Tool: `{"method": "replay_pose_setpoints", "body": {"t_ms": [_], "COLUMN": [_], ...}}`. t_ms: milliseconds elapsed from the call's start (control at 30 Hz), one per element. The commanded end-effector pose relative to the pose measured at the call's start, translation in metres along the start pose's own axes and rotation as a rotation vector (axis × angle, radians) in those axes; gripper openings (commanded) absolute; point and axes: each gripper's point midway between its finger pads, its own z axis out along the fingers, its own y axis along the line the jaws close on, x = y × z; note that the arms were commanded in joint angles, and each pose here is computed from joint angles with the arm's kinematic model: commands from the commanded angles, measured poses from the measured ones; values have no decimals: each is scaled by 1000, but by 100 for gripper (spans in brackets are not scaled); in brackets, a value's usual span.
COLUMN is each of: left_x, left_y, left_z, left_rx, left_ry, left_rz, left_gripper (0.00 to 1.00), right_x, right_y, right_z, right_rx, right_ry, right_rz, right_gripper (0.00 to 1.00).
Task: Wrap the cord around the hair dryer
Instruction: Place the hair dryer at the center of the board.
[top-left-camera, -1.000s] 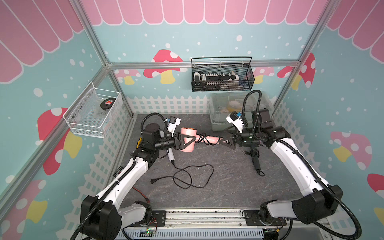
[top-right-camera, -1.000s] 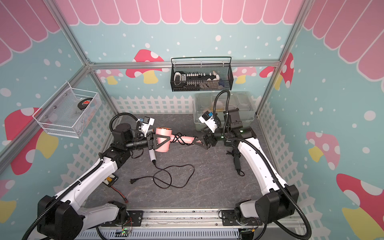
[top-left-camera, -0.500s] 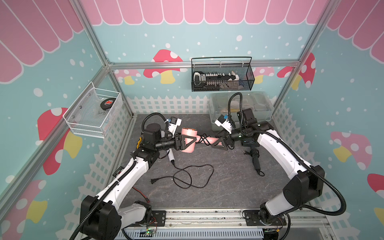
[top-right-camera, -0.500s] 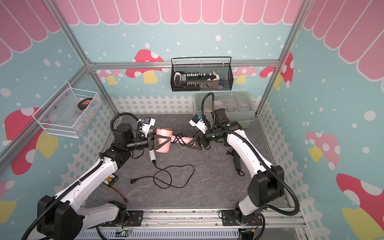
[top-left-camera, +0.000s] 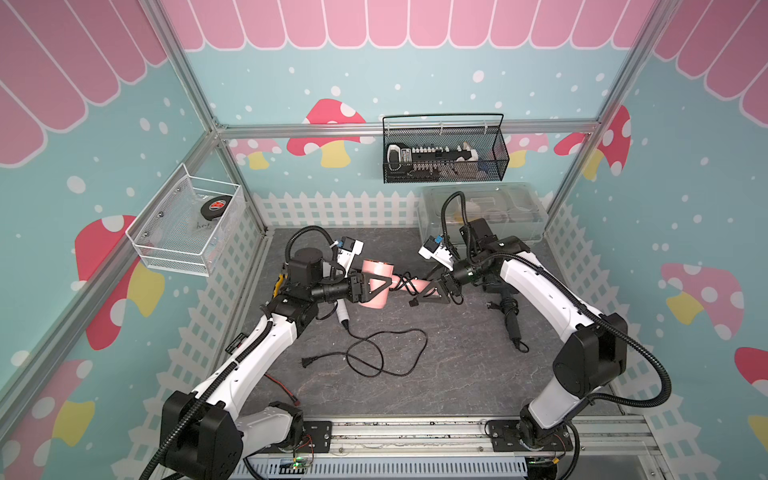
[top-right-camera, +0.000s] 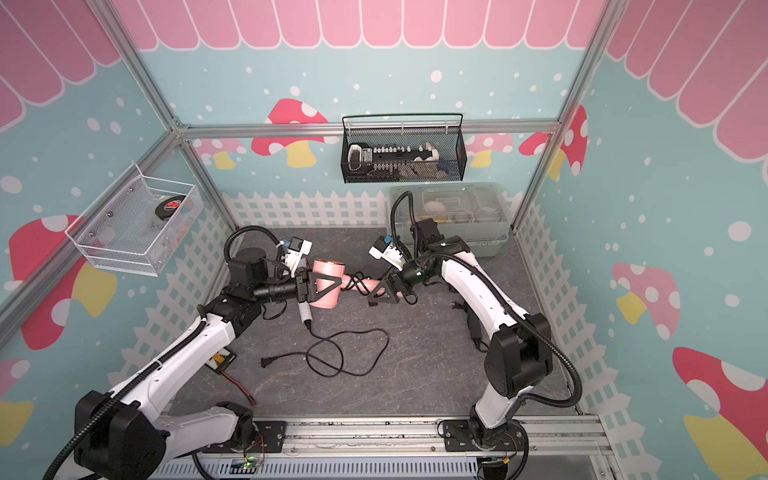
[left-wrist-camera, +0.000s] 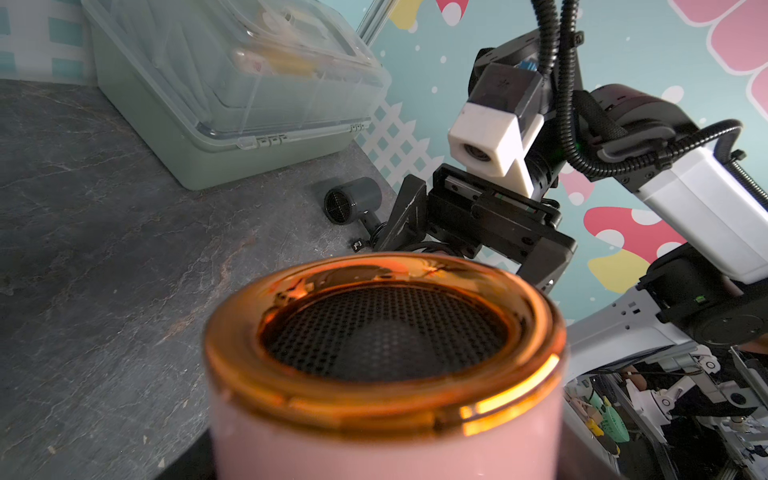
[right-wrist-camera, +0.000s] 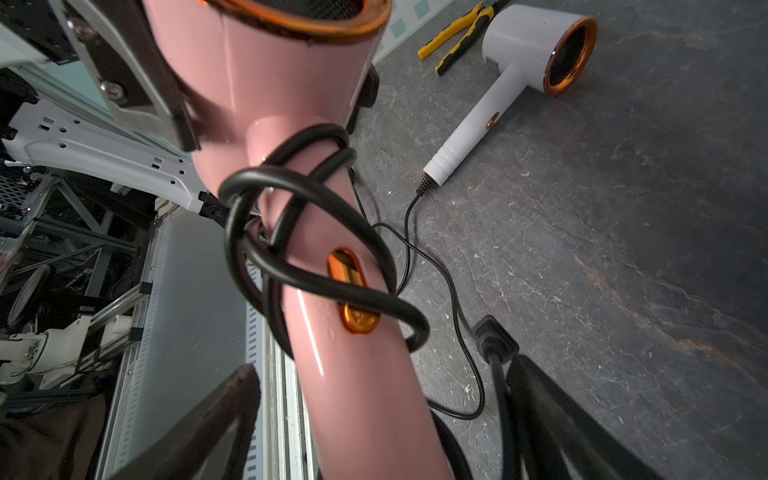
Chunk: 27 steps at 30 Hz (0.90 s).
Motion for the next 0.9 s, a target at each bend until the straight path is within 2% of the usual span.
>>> {"method": "replay_pose_setpoints", "body": {"t_ms": [0,267,533,700,867], "left_x": [-31,-27,-31,-32,-30], "left_y": [-48,-55,-60,-61,-60], "left_z": [-8,-4,-4,0,5], "left_rx": [102,106,117,125,128], "left_ry": [-59,-25,-26,-20,-9], "left_rz": [178,217,233,233,230], "left_gripper": [0,0,0,0,0], "right_x": [9,31,47,50,51], "right_y": [15,-3,-5,-6,-6], "right_z": [17,29,39,45,47], "right_rx": [-93,-62,-95,-126,-137], "right_ry": [36,115,145,152,155], "right_rz": [7,56,92,111,117], "right_gripper": [91,88,81,66,46]}}
